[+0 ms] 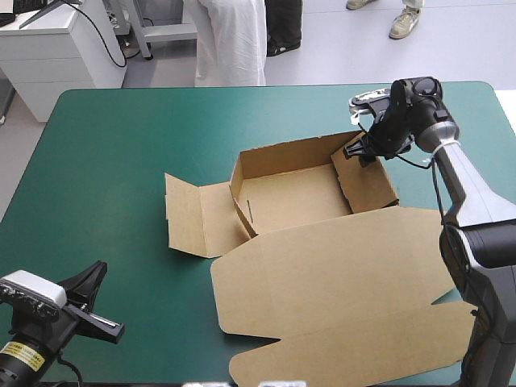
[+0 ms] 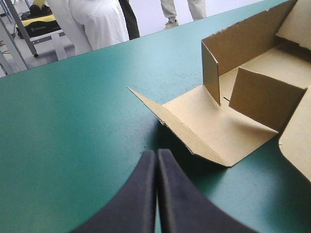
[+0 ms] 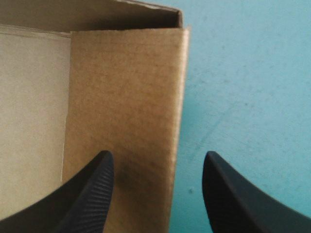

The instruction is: Fold the box

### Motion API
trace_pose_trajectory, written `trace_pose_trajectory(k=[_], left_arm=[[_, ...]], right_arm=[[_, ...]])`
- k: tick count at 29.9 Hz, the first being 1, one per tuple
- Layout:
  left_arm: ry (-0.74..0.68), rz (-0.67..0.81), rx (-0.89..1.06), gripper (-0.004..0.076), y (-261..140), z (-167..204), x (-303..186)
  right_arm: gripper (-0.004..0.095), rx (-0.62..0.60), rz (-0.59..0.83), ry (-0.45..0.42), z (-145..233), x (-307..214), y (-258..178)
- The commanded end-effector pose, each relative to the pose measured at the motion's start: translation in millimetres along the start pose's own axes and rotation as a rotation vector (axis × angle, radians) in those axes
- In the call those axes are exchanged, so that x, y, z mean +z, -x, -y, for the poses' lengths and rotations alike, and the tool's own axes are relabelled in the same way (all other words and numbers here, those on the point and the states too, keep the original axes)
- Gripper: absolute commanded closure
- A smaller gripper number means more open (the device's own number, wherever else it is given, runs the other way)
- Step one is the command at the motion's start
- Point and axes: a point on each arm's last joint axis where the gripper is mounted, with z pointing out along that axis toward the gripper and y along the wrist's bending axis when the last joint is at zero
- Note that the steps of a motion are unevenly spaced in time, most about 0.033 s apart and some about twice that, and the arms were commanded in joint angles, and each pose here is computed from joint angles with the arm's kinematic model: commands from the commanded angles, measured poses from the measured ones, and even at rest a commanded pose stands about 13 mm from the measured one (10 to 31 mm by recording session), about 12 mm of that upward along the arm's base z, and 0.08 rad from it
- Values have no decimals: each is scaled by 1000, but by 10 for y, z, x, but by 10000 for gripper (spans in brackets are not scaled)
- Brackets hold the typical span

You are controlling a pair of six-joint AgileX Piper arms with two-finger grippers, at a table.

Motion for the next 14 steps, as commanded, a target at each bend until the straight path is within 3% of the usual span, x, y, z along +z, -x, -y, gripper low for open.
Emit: trace_pose_trajectory(k=[1, 9, 12, 14], left_arm=[[8, 88, -6, 734, 139, -16, -27], [8, 88, -6, 734, 139, -16, -27], [8, 88, -6, 734, 139, -16, -27], [8, 88, -6, 734, 139, -16, -27]], right_arm=[[439, -1, 50, 11, -9, -184, 20], [534, 7, 2, 26, -4, 49, 38], [627, 23, -1, 26, -4, 61, 38], [742, 32, -2, 20, 2, 61, 37]])
